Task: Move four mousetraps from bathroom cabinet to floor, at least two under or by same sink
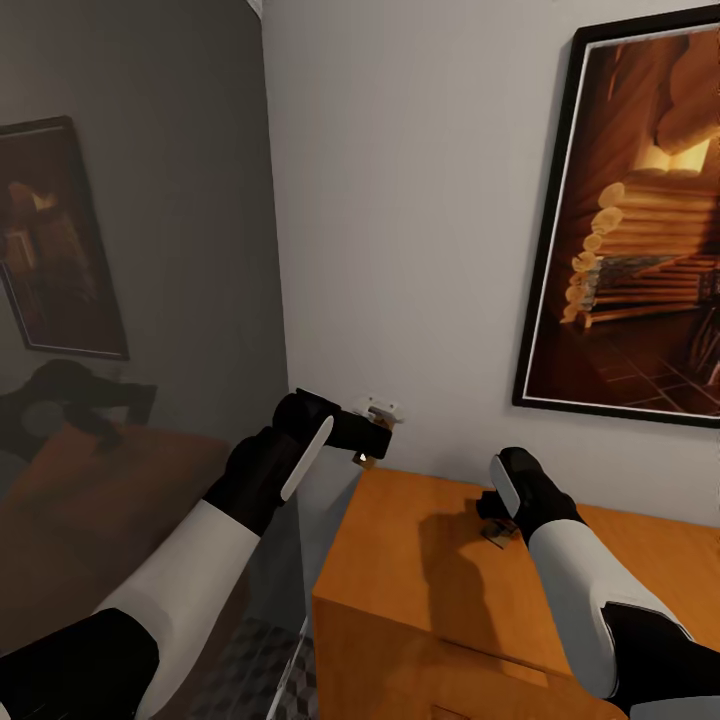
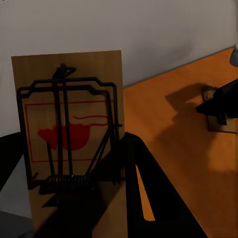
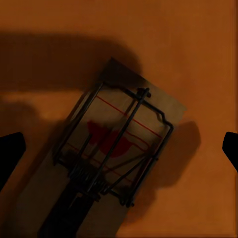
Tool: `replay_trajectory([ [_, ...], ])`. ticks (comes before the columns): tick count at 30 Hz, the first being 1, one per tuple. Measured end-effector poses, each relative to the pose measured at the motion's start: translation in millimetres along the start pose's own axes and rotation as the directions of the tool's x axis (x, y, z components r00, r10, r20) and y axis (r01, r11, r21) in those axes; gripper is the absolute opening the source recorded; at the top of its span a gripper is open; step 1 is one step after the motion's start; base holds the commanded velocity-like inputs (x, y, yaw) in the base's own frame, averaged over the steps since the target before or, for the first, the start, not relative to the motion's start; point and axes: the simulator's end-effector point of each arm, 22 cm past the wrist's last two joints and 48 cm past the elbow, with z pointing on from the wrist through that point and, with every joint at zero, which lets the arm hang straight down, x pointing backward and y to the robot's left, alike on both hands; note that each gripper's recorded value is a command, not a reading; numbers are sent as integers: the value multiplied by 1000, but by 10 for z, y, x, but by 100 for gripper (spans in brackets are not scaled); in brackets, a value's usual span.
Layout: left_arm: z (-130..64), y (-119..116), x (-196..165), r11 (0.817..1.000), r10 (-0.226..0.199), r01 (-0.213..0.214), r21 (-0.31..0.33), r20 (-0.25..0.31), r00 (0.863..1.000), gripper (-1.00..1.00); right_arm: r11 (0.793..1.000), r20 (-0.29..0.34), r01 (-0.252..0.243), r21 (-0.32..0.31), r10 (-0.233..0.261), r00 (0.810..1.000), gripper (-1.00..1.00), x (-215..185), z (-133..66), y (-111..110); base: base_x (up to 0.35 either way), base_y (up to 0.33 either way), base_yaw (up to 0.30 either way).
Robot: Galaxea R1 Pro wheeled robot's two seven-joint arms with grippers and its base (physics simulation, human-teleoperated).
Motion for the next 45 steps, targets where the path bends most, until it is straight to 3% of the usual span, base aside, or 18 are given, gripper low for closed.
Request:
replay_trajectory([
  [39,1,6,6,1000,0,0,-1,-1,1000,-100,1000,0,3,-5,-3,1000,100,4,-6,30,-11,0,0],
  [40,1,5,6,1000,0,0,-1,-1,1000,-100,1000,-1,2,-7,-2,1000,-100,5,-6,34,0,0,0],
  [42,2,4,6,1000,-1,1,0,-1,1000,-100,999,-9,-13,-39,12,1000,-100,27,1,109,0,0,0],
  [45,0,7,7,1000,0,0,-1,-1,1000,-100,1000,-8,-7,-29,7,1000,-100,25,-2,85,0,0,0],
])
